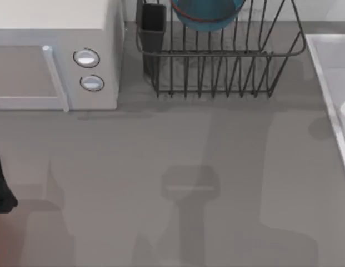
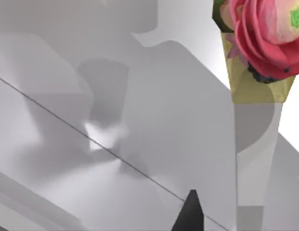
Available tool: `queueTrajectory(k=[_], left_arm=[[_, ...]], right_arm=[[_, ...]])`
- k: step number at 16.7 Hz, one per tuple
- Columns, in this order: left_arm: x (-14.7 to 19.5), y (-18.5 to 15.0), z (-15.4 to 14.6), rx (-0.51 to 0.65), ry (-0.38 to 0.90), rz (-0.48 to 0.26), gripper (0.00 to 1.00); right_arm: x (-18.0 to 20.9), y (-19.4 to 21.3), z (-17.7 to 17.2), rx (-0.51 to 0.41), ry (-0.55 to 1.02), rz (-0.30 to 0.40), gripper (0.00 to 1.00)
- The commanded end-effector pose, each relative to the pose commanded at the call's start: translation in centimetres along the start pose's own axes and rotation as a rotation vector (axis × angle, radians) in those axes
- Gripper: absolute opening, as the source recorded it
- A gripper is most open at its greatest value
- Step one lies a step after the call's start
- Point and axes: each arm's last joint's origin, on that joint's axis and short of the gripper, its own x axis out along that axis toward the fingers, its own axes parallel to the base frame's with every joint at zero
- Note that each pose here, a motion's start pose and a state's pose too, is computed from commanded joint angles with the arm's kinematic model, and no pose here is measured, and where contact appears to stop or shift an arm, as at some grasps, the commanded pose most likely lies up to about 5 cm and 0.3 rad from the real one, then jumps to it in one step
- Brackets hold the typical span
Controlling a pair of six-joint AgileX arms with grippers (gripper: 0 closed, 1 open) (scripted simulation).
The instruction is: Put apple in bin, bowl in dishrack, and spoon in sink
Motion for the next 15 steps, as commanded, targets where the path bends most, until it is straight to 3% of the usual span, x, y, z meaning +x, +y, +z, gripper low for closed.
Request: queueTrajectory(k=[7,15], left_arm=[[0.00,0.00,0.00,0.000,0.000,0.000,1.00],[0.00,0.00,0.00,0.000,0.000,0.000,1.00]], right_arm=[[0.99,-0.06,-0.17,0.001,-0.005,0.003,0.00],[0.99,-0.06,-0.17,0.001,-0.005,0.003,0.60]])
